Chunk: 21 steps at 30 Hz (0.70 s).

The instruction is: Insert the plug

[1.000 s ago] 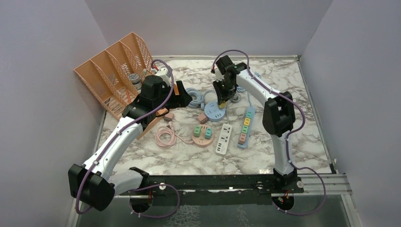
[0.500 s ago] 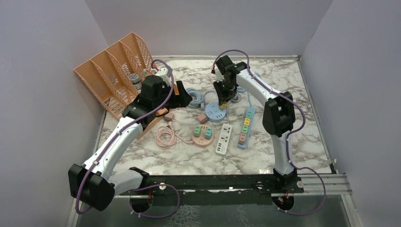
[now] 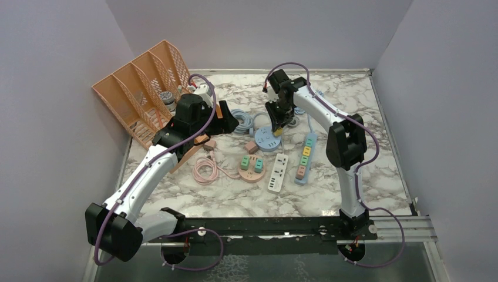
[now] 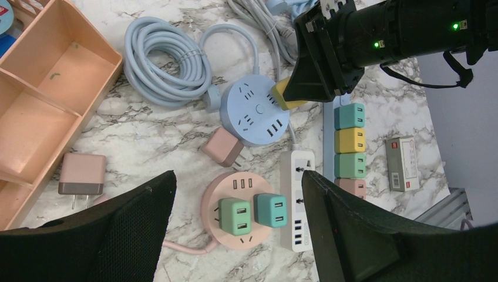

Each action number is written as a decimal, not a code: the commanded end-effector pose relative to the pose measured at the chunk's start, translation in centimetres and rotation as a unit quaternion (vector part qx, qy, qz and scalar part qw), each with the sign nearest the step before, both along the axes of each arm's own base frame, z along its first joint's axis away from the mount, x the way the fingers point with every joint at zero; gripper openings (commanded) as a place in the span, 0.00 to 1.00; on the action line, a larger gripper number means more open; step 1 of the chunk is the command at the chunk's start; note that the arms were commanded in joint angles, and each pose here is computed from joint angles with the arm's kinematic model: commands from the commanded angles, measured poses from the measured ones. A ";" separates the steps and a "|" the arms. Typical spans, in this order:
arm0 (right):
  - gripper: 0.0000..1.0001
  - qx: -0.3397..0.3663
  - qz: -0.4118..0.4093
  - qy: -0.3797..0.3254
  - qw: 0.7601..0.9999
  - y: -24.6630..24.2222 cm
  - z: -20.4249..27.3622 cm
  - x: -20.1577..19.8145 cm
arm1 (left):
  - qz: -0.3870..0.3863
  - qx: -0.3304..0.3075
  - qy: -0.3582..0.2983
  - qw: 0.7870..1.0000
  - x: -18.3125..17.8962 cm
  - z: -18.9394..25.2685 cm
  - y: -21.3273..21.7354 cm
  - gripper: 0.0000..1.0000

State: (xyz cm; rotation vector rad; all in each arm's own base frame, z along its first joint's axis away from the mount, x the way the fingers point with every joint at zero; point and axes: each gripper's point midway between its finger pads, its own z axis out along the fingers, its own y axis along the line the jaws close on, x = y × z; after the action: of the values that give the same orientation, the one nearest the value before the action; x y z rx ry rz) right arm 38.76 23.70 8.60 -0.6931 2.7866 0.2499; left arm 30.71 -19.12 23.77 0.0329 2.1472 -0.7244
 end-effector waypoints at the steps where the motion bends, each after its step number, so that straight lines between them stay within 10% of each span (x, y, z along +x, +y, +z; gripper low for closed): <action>1: 0.01 -0.024 0.002 0.004 1.000 -0.4 -1.3 0.1 | 0.006 0.003 0.001 1.000 0.3 -0.3 0.2 0.80; 21: 0.01 -0.033 0.011 -0.026 0.999 0.3 -3.2 -0.2 | 0.009 0.008 0.004 1.000 0.6 -0.6 0.2 0.80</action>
State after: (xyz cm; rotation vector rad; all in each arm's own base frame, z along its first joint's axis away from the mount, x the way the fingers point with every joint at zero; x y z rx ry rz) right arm 39.04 24.28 8.29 -0.7078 2.7336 0.2234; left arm 30.93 -19.21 23.11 0.0310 2.1666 -0.7182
